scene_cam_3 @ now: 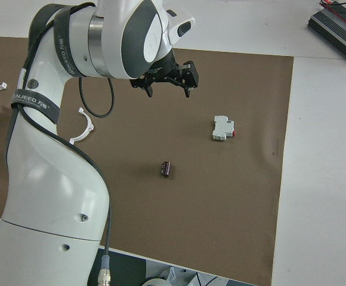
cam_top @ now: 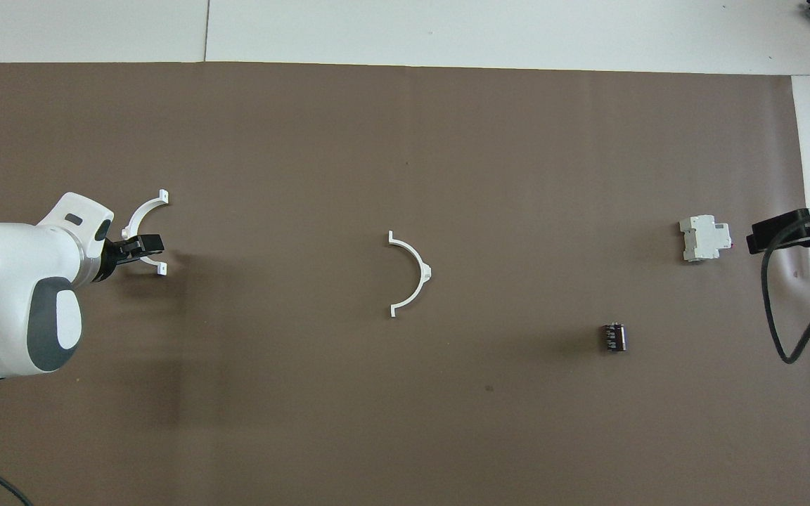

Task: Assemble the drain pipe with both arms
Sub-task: 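Grasp the other white half-ring with the left gripper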

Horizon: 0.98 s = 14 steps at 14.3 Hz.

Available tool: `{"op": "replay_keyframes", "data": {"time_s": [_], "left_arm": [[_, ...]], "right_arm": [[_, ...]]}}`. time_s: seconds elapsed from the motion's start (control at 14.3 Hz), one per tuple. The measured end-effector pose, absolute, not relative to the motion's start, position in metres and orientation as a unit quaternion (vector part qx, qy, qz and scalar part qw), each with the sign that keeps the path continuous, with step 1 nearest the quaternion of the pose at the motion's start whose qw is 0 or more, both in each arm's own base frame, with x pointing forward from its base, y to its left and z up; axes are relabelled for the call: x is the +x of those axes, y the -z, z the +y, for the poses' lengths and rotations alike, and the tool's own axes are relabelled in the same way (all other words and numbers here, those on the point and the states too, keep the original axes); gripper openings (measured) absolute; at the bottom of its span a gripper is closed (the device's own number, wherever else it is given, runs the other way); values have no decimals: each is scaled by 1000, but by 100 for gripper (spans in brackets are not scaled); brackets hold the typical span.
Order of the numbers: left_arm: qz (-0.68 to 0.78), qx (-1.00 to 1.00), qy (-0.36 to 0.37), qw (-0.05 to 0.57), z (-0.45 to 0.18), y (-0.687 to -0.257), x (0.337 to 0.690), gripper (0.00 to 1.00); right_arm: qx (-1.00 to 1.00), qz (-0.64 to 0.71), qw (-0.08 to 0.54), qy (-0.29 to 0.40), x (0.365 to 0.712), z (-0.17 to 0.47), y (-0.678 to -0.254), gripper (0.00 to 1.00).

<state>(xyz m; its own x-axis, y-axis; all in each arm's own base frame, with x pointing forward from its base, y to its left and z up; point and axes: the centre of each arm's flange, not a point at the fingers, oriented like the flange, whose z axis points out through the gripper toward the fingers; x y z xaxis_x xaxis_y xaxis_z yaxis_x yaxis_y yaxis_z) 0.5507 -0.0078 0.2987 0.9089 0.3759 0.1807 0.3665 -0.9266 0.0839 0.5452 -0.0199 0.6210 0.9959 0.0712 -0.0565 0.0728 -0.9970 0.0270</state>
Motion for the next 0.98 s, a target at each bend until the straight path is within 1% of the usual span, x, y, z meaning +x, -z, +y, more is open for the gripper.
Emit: {"op": "replay_keyframes", "data": {"time_s": [0.14,0.42,0.56,0.98], "left_arm": [[206,974,-93,26,-16,-283,556,100],[202,975,-92,25,-16,-282,558,100],[195,976,-90,24,-15,-282,559,99],[168,983,-66,16,-12,-301,573,100]], "right_arm": [[999,38,13,31,544,-17,-621,100],[999,30,13,29,542,-25,-624,100],[999,28,13,28,541,-27,-625,100],[999,31,13,28,541,-24,-625,100]]}}
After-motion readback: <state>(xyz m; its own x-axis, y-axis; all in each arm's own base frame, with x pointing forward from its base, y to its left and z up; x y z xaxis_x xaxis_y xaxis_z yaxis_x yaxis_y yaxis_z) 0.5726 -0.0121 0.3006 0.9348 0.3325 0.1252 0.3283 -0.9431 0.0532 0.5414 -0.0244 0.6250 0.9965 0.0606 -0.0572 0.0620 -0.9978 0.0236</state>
